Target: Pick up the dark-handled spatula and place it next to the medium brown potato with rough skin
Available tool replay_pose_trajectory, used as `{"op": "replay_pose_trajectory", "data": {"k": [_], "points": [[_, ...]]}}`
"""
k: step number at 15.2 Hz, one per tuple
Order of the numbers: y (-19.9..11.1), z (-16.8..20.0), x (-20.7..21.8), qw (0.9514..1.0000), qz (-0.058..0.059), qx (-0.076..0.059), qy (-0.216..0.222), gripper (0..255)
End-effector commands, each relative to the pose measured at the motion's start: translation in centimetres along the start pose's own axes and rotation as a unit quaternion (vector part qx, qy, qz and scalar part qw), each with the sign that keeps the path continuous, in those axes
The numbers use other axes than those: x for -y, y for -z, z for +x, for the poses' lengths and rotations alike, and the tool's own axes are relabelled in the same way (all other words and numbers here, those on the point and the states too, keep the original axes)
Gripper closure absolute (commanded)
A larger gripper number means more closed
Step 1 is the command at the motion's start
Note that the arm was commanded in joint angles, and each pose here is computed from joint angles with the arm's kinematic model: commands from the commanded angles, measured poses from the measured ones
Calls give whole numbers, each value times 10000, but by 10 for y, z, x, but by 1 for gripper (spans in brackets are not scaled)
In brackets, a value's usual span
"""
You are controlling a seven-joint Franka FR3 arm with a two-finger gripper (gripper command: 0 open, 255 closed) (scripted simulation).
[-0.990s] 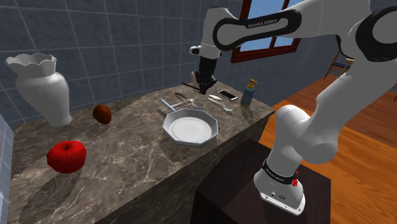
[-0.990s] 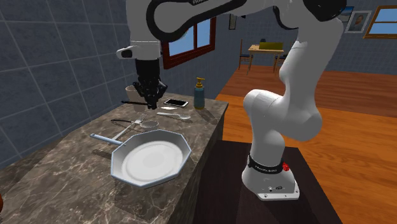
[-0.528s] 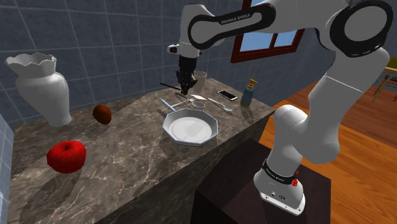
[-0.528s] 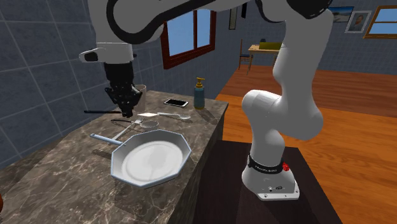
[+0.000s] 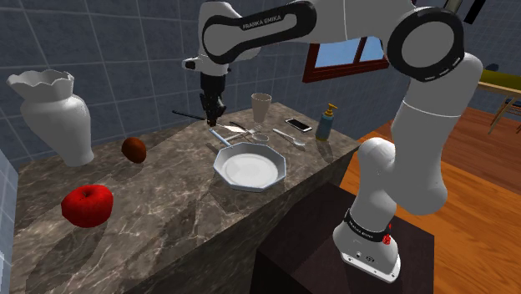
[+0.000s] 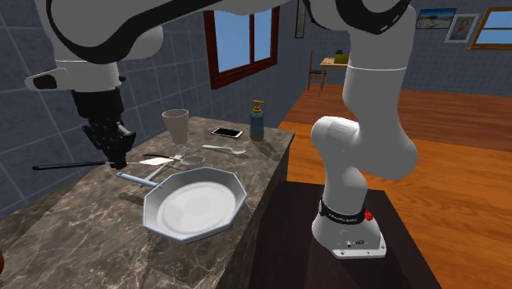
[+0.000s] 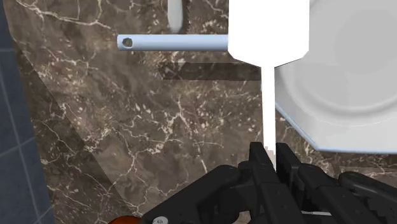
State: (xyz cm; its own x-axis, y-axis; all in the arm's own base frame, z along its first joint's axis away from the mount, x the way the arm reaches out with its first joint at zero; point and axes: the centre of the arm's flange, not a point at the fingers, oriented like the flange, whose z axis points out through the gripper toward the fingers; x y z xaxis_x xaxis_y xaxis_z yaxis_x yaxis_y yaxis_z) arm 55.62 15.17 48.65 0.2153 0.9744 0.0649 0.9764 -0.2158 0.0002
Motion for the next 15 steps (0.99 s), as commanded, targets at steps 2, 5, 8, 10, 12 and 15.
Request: {"op": "replay_pose_trajectory", "data": {"k": [2, 5, 8, 10, 12, 15], "points": [[-1, 37, -16, 10000, 4, -7, 2, 255], [-3, 73, -33, 10000, 4, -7, 2, 255], [-6, 114, -52, 10000, 4, -7, 2, 255], [-16, 113, -52, 10000, 4, -7, 2, 255], [-27, 113, -52, 10000, 4, -7, 2, 255], [-43, 112, -52, 10000, 4, -7, 2, 255]]}}
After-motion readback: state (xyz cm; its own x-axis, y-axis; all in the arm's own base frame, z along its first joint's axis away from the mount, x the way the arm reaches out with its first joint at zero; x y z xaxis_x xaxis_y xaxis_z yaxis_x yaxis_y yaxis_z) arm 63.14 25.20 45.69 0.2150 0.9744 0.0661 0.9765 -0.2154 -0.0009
